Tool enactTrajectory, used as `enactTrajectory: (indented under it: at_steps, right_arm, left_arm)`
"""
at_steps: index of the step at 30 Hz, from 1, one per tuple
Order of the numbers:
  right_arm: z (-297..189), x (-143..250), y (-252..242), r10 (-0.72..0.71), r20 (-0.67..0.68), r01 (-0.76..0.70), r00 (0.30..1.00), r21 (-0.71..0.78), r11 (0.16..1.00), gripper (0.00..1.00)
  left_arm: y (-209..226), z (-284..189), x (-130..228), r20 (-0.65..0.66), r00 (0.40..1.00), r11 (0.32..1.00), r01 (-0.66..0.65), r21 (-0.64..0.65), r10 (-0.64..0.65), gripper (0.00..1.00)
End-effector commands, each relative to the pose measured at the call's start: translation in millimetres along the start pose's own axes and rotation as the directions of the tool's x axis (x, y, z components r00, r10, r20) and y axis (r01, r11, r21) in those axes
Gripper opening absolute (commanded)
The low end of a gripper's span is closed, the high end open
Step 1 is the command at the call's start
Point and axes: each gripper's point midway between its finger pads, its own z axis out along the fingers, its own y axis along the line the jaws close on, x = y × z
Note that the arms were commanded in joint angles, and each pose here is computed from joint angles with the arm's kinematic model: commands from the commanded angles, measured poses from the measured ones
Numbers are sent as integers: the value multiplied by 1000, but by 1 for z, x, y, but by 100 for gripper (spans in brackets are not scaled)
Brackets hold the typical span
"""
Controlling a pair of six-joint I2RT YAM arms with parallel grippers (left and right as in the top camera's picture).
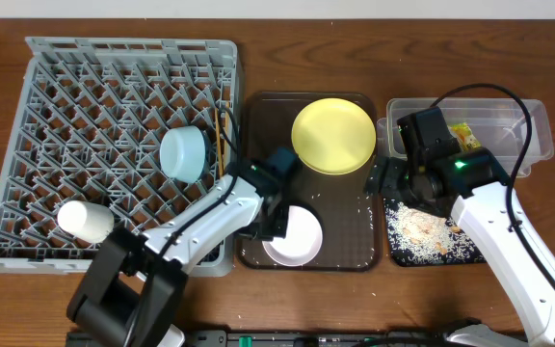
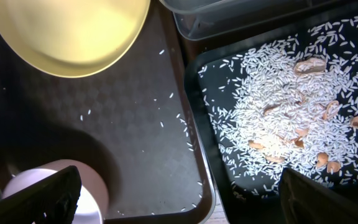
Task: Sort waste into correct bins and load items into the dishwasher
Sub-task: 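Lift the white bowl with the left gripper and carry it over the rack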
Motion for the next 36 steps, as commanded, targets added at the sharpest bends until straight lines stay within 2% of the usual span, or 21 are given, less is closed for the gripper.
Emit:
enactTrajectory:
  at_steps: [1, 3, 8, 12, 15, 17, 22, 27, 30, 34, 36]
  right_arm:
    - [-1, 0, 0, 11, 3, -11, 1000, -2, 1000, 99]
    - [-1, 0, 0, 11, 3, -11, 1000, -2, 1000, 99]
    - [-1, -1, 0, 11, 4, -11, 1000, -3, 1000, 99]
    - [-1, -1, 0, 11, 4, -11, 1000, -3, 1000, 99]
    - [-1, -1, 0, 11, 5, -11, 1000, -3, 1000, 99]
    - [-1, -1, 0, 11, 6, -11, 1000, -5, 1000, 99]
    - [-1, -2, 1, 11, 9, -11, 1000, -7, 1000, 99]
    - [-1, -2, 1, 11, 9, -10, 1000, -7, 1000, 99]
    - [-1, -2, 1, 11, 9, -10, 1000, -7, 1000, 99]
    - [-1, -2, 1, 11, 11, -10, 1000, -7, 1000, 99]
    - [-1, -2, 1, 11, 11, -10, 1000, -8, 1000, 99]
  left_arm:
    - [21, -49, -29, 155, 988, 993, 41, -108, -23, 8]
    - [44, -79, -34, 237, 971, 973, 78, -218, -24, 8]
    - [101, -153, -35, 448, 894, 867, 217, -449, 8, 8]
    - [149, -200, -16, 553, 832, 696, 373, -614, 42, 8]
    - [168, -222, -9, 613, 787, 587, 468, -661, 63, 8]
    - [171, -223, -12, 648, 760, 566, 513, -646, 50, 8]
    - [183, -217, -21, 624, 776, 466, 520, -716, 94, 7]
    - [180, -187, -25, 549, 835, 474, 466, -747, 45, 8]
    - [175, -175, -21, 529, 849, 525, 457, -718, -16, 9]
    - [167, -178, -17, 569, 818, 601, 500, -624, -90, 15]
    - [162, -185, -15, 617, 776, 656, 535, -532, -133, 22]
